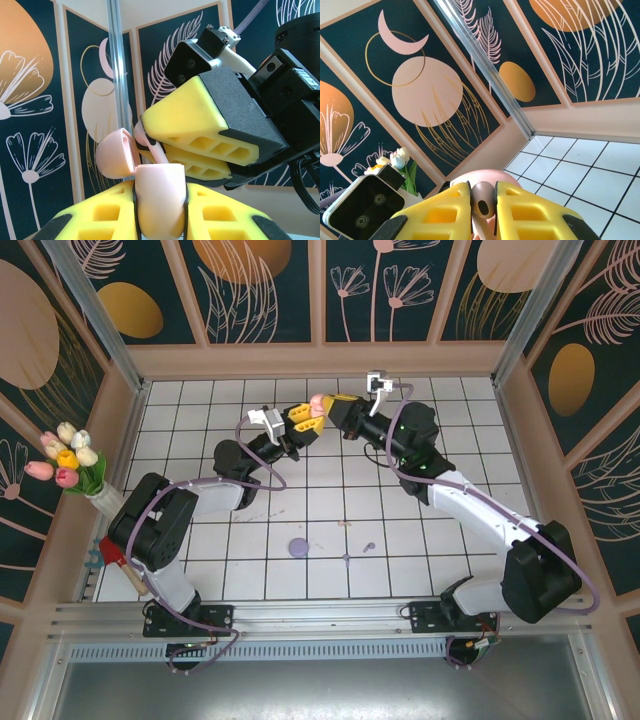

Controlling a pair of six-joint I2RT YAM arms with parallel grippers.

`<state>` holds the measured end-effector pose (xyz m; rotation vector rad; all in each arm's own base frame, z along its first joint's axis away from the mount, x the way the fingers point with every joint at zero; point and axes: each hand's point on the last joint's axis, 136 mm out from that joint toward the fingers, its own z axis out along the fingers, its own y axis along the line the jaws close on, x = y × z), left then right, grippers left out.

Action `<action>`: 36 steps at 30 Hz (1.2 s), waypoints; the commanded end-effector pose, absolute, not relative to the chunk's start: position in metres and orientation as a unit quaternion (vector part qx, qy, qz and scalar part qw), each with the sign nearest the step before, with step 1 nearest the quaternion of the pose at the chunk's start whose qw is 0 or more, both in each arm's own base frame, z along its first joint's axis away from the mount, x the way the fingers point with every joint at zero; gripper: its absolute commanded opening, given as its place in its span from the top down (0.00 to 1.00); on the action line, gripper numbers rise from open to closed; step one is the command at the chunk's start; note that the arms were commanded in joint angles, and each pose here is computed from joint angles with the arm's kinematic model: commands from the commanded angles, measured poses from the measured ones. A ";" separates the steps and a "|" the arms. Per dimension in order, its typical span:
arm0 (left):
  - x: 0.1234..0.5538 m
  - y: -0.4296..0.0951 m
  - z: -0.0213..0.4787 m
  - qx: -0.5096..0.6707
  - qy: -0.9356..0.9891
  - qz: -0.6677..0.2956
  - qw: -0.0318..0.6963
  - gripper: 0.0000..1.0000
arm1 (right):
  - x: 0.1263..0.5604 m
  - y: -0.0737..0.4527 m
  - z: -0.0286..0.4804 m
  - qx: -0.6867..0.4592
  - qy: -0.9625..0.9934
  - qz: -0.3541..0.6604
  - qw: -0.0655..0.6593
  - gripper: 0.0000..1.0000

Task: Insert the wireless bluetooth earbuds into the charging case

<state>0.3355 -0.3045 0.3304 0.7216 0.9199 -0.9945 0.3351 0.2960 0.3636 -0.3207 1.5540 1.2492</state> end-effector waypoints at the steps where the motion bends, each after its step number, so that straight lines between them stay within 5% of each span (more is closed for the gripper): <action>1: 0.305 -0.290 0.382 0.328 0.309 -0.439 0.778 1.00 | 0.331 0.296 0.335 -0.136 0.681 0.510 0.507 0.85; 36: 0.307 -0.290 0.380 0.327 0.313 -0.434 0.779 1.00 | 0.326 0.286 0.345 -0.125 0.670 0.518 0.517 0.82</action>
